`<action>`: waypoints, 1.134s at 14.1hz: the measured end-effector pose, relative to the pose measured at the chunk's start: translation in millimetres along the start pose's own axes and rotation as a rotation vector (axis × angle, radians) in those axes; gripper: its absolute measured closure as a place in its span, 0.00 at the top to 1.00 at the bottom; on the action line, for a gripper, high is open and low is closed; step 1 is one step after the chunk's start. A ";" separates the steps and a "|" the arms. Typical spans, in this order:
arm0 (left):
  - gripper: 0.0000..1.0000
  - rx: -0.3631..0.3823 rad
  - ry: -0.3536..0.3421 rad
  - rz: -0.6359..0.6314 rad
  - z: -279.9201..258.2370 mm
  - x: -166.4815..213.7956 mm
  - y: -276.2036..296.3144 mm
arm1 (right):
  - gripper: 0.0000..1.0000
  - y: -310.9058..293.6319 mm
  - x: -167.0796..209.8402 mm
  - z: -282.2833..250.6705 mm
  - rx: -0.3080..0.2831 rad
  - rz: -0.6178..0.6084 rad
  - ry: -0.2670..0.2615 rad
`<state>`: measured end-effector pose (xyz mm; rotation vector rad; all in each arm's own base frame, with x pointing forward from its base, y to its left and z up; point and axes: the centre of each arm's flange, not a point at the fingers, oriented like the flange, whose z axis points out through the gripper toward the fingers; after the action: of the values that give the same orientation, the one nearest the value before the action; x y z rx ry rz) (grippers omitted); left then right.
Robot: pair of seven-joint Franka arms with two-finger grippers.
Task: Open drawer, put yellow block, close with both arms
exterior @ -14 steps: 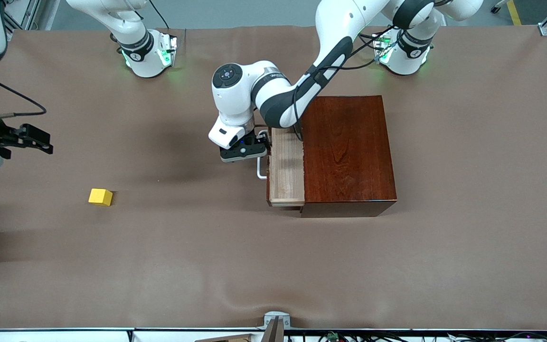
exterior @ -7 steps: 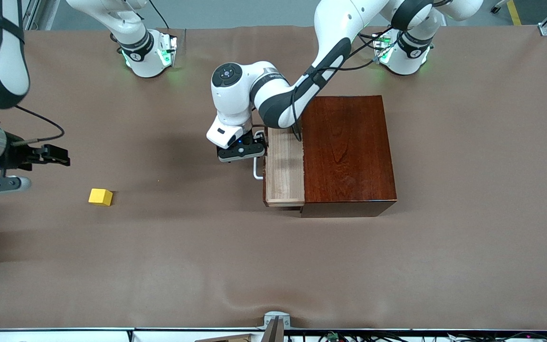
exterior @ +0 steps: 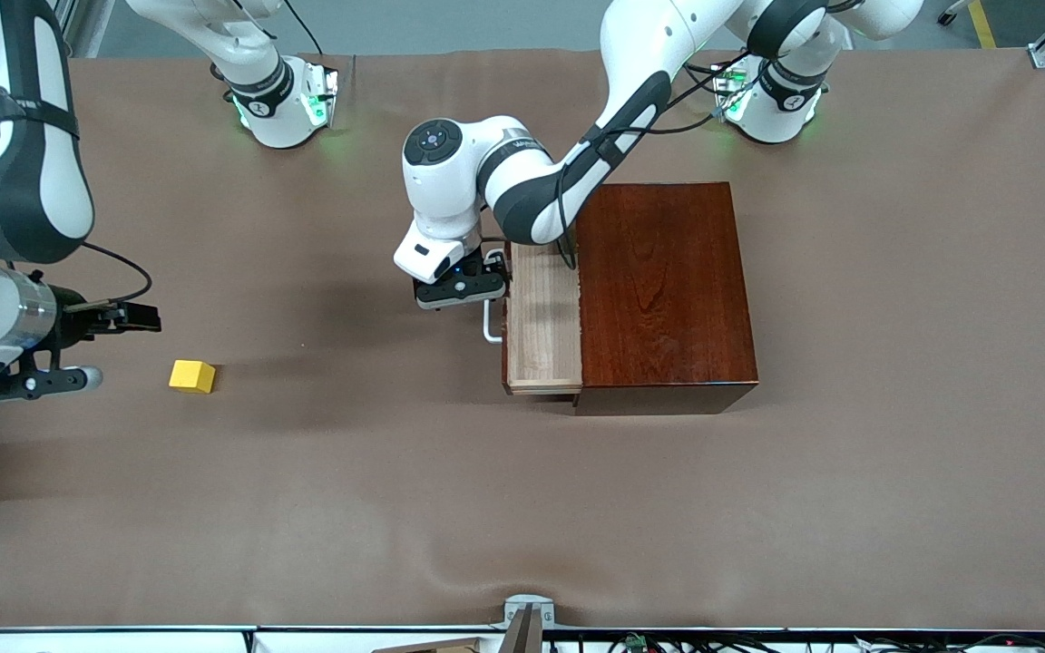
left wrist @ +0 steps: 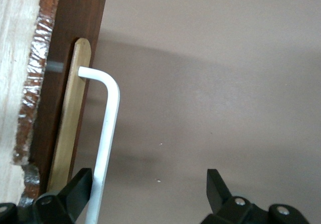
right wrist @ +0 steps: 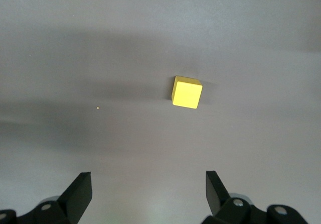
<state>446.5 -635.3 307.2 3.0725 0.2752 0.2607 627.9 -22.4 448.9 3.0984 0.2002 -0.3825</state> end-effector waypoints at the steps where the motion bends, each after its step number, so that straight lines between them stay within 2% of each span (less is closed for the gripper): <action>1: 1.00 -0.006 0.002 -0.001 -3.5 0.6 1.4 | 1.00 -0.3 1.8 4.7 0.000 -0.001 -0.005; 4: 1.00 -0.029 0.010 -0.003 -17.5 1.5 6.4 | 1.00 2.4 5.7 23.3 0.001 0.003 -0.010; 6: 1.00 -0.010 0.008 -0.006 -30.0 3.0 4.7 | 1.00 7.8 6.4 37.5 0.004 0.011 -0.015; 9: 1.00 0.023 0.024 -0.035 -85.4 22.0 -7.6 | 1.00 16.1 5.4 53.5 0.009 0.024 -0.026; 13: 1.00 0.107 0.041 -0.143 -188.2 88.3 -75.5 | 1.00 30.0 3.8 88.1 0.014 0.046 -0.018; 16: 1.00 0.148 0.041 -0.138 -241.4 158.1 -152.4 | 1.00 36.2 3.2 111.7 0.015 0.056 -0.009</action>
<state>532.3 -449.7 561.5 3.1762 0.5290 0.3100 608.7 -61.1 339.6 3.1086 0.1103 -0.3978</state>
